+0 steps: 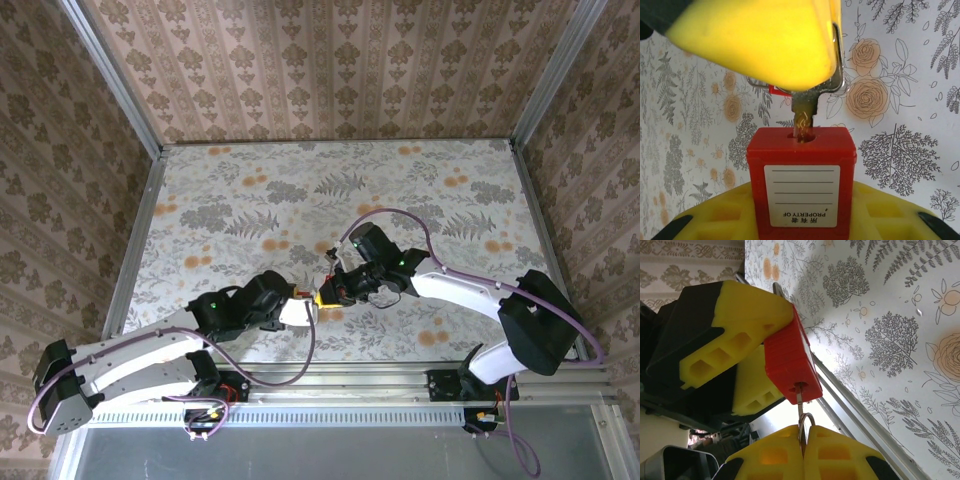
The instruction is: Unlock with the key
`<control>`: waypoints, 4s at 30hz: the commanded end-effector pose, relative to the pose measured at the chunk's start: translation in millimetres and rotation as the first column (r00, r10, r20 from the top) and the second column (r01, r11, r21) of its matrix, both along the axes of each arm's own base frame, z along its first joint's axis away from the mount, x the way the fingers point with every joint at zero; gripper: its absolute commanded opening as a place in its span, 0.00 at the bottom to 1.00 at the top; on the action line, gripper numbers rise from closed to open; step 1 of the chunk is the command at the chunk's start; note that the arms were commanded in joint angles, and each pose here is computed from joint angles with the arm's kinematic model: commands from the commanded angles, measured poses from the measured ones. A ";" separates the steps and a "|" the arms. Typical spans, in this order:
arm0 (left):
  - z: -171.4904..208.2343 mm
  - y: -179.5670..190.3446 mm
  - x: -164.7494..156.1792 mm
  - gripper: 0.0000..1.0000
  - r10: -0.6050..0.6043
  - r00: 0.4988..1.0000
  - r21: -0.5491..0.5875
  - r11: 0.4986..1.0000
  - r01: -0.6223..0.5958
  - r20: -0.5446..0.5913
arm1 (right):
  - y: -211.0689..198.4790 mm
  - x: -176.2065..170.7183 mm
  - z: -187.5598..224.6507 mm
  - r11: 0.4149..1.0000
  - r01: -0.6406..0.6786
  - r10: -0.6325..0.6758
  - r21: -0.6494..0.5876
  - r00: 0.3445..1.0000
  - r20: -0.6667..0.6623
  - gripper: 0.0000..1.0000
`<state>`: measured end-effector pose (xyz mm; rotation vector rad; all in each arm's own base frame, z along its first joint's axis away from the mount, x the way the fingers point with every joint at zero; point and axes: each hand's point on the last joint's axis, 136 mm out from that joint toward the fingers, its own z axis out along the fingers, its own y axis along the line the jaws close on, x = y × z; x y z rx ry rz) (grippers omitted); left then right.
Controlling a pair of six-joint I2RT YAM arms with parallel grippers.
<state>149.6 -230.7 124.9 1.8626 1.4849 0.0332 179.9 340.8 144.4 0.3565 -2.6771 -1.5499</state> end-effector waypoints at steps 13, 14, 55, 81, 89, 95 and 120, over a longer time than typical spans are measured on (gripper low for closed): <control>159.6 -87.0 -55.6 0.00 -0.389 0.917 -0.624 0.740 0.251 -0.092 | 1.6 -27.0 66.8 0.927 -0.325 0.210 0.187 0.863 0.459 0.00; 163.1 -87.5 -54.5 0.00 -0.391 0.915 -0.628 0.737 0.250 -0.094 | 0.2 -28.5 66.2 0.925 -0.336 0.220 0.179 0.854 0.471 0.00; 222.0 -93.5 -15.0 0.00 -0.412 0.898 -0.808 0.577 0.123 -0.157 | 7.9 -41.8 61.7 0.911 -0.398 0.247 0.109 0.737 0.629 0.00; 183.3 -1.2 30.3 0.82 0.052 0.991 -0.778 0.615 -0.129 -0.123 | -10.3 2.2 55.5 0.966 -0.234 0.138 0.110 0.826 0.547 0.00; 130.0 8.7 -5.4 0.86 -0.060 0.992 -0.582 0.813 -0.017 -0.113 | -22.5 7.9 65.8 0.971 -0.212 0.120 0.113 0.836 0.536 0.00; 78.7 -11.2 -19.9 0.90 -0.130 0.986 -0.356 0.931 0.086 -0.102 | -22.7 5.0 75.5 0.965 -0.227 0.123 0.132 0.834 0.537 0.00; 54.4 -37.3 33.2 0.79 0.049 0.995 -0.318 0.945 -0.076 -0.092 | -20.4 -6.1 79.4 0.953 -0.237 0.107 0.191 0.848 0.519 0.00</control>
